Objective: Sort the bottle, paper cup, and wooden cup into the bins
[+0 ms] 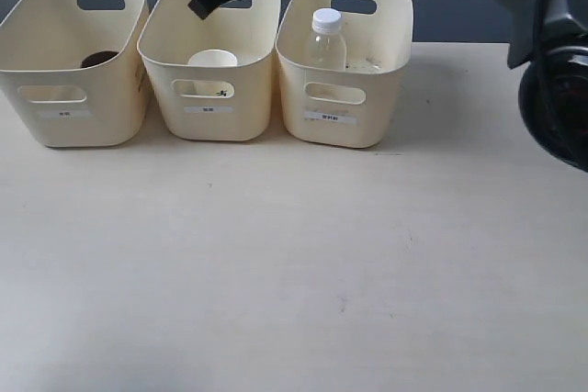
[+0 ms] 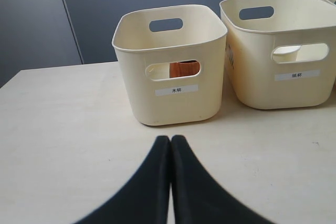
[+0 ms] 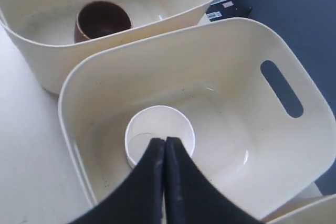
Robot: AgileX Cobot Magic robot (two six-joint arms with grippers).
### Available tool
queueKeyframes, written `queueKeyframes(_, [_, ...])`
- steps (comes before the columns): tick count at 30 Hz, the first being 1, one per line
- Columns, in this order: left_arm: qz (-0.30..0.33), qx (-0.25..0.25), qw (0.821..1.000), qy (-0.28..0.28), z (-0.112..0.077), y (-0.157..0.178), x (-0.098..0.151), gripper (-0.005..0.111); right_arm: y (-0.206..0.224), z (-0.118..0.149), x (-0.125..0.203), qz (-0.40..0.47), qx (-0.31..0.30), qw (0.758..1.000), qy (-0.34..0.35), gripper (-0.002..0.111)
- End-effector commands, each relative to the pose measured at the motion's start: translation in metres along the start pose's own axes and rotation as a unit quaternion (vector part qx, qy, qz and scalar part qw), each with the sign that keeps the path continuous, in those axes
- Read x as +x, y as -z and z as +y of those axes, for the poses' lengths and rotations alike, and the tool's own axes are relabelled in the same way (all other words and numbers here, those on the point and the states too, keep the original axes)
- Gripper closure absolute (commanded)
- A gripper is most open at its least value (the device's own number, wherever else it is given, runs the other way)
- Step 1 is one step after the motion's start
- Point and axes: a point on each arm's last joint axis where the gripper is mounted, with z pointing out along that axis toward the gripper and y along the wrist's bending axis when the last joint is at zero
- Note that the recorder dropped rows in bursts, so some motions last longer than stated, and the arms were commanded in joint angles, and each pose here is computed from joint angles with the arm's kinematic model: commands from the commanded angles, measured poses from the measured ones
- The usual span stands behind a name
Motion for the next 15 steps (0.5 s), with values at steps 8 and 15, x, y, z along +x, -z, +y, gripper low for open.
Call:
queueKeyframes(8, [-0.006,0.001,1.0,0.0,0.0,0.0,-0.002,0.107,0.073,0.019,-0.001,0.013,0.021,0.999,0.025,0.109])
queueKeyframes(15, [-0.006,0.001,1.0,0.0,0.0,0.0,-0.002,0.107,0.115,0.042,0.057,-0.01,0.087,0.996,0.024,0.109])
